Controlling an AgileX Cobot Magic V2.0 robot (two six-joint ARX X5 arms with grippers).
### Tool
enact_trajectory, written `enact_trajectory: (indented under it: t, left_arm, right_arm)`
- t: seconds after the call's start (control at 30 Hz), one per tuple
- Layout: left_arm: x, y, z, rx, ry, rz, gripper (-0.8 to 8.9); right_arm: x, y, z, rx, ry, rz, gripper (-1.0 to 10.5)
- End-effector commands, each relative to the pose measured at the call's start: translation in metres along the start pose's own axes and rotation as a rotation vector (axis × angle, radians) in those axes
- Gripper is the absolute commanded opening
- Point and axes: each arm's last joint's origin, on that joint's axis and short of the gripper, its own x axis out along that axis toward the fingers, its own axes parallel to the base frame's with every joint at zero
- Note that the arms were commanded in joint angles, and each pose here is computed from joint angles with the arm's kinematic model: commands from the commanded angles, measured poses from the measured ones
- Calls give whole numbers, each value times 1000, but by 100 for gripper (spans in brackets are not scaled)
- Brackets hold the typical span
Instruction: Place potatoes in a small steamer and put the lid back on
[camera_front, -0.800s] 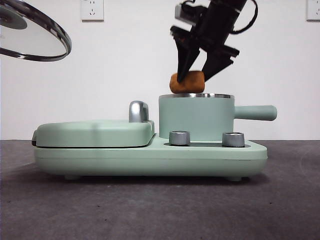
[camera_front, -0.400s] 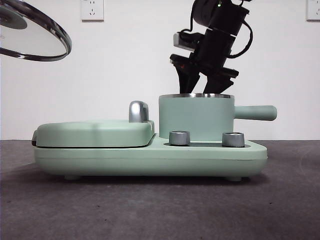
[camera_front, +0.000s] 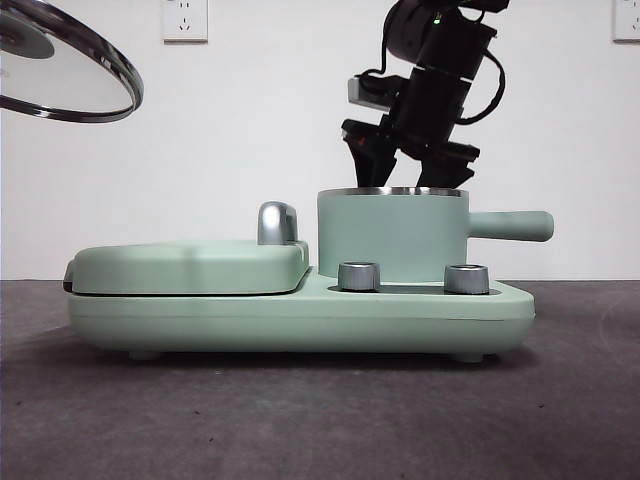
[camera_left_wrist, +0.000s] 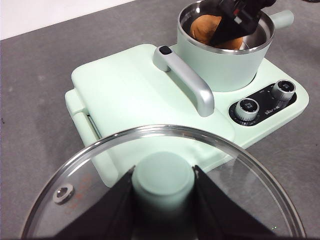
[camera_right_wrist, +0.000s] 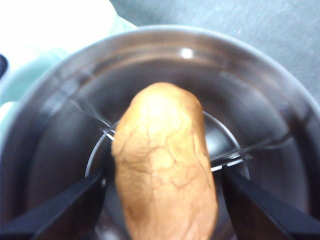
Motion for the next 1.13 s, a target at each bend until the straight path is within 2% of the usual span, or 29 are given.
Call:
enact_trajectory:
  t: [0.03,0.23,0.37,0.77,1.13]
  left_arm:
    - [-3,0,6,9,-42,2,14]
    - [-3,0,7,24,-47,3,14]
    - [-3,0,7,24,-47,3,14]
    - [-3,0,7,16,-48,0,14]
    - [11,0,14,-5,-80,-83,14]
  right_arm:
    - [-32,6,10,-21,-91,-2,362]
    - [-125,22,4,-49,-269,1,362]
    - [-150,28,-24,-62,-340,-2,362]
    - [-168,32,-133,-38,-476,7,361]
    - [-176,36,-210,-37,-564,29,361]
